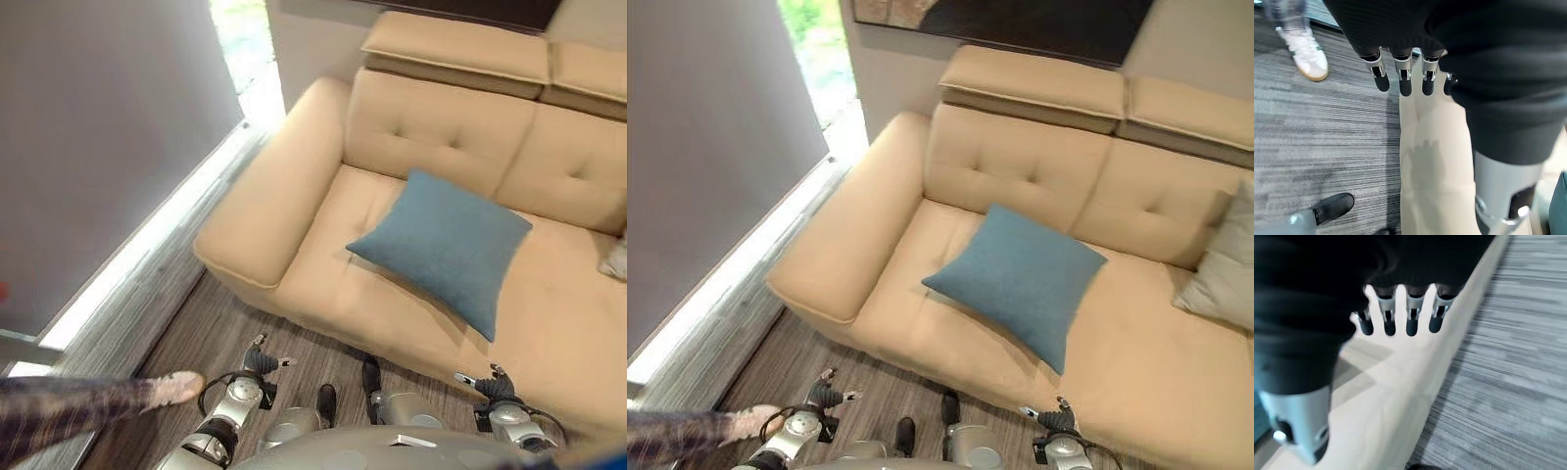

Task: Pick up all the scattered cushions and arrange them neatly on the sofa.

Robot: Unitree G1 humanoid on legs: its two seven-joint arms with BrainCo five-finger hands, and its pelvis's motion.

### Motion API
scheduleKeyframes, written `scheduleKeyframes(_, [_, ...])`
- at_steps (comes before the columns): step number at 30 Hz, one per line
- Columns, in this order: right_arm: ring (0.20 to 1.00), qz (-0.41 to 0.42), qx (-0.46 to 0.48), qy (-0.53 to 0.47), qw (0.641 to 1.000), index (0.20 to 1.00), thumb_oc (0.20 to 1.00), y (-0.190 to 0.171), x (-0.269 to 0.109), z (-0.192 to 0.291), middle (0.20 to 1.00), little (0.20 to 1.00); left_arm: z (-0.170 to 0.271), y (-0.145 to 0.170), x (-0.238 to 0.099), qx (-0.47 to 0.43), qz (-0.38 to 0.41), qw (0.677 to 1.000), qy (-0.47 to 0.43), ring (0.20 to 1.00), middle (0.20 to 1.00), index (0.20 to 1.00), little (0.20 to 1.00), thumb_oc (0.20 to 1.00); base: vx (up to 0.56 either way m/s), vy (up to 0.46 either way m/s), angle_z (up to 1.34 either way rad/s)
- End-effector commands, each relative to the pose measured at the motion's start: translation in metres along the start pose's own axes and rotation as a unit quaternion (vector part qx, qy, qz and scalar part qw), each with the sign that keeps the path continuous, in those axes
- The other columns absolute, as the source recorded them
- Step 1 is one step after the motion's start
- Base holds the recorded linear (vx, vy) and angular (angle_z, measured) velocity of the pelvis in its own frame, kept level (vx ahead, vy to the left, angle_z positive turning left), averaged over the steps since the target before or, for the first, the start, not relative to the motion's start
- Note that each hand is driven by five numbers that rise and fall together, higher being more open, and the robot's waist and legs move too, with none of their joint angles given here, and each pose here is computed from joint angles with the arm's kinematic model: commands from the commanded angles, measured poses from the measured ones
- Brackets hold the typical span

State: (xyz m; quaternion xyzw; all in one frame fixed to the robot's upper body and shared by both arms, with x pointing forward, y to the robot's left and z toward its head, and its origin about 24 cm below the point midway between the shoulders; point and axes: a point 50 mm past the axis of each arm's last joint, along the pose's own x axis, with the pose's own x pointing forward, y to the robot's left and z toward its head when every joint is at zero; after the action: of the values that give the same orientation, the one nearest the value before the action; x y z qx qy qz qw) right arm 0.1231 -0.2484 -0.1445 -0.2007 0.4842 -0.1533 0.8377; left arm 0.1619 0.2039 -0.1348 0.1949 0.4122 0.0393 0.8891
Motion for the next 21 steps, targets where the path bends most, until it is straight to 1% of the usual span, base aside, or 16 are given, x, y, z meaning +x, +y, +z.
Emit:
scheduleKeyframes(1, [1.0,-0.025,-0.029,-0.054,0.998,1.0,1.0,-0.014,0.008,0.03,1.0,1.0,0.019,0.021,0.004,-0.019,0.04,0.998,-0.049,1.0,1.0,1.0,1.0,1.0,-0.2,0.061,-1.58])
scheduleKeyframes(3, [1.0,-0.023,-0.041,-0.061,0.997,1.0,1.0,-0.014,0.008,0.031,1.0,1.0,0.018,0.024,0.004,-0.02,0.043,0.998,-0.049,1.0,1.0,1.0,1.0,1.0,-0.08,-0.01,-1.29])
scheduleKeyframes(6, [1.0,-0.026,-0.047,-0.053,0.997,1.0,1.0,-0.017,0.007,0.025,1.0,1.0,0.015,0.025,0.004,-0.022,0.044,0.998,-0.045,1.0,1.0,1.0,1.0,1.0,0.02,-0.088,-0.48])
scheduleKeyframes(8, [1.0,-0.032,-0.042,-0.05,0.997,1.0,1.0,-0.02,0.007,0.02,1.0,1.0,0.014,0.018,0.003,-0.026,0.033,0.998,-0.043,1.0,1.0,1.0,1.0,1.0,0.11,-0.168,-0.12])
scheduleKeyframes(10, [1.0,-0.043,-0.022,-0.052,0.997,1.0,1.0,-0.024,0.007,0.019,1.0,1.0,0.02,0.011,0.003,-0.037,0.021,0.998,-0.05,1.0,1.0,1.0,1.0,1.0,0.06,-0.152,0.3])
scheduleKeyframes(14, [1.0,-0.053,-0.014,-0.055,0.997,1.0,1.0,-0.029,0.008,0.023,1.0,1.0,0.031,0.006,0.004,-0.051,0.013,0.996,-0.065,1.0,1.0,1.0,1.0,1.0,0.09,-0.079,0.55])
scheduleKeyframes(21, [1.0,-0.046,-0.03,-0.058,0.997,1.0,1.0,-0.023,0.007,0.024,1.0,1.0,0.04,0.012,0.004,-0.04,0.018,0.996,-0.083,1.0,1.0,1.0,1.0,1.0,0.22,0.082,0.08])
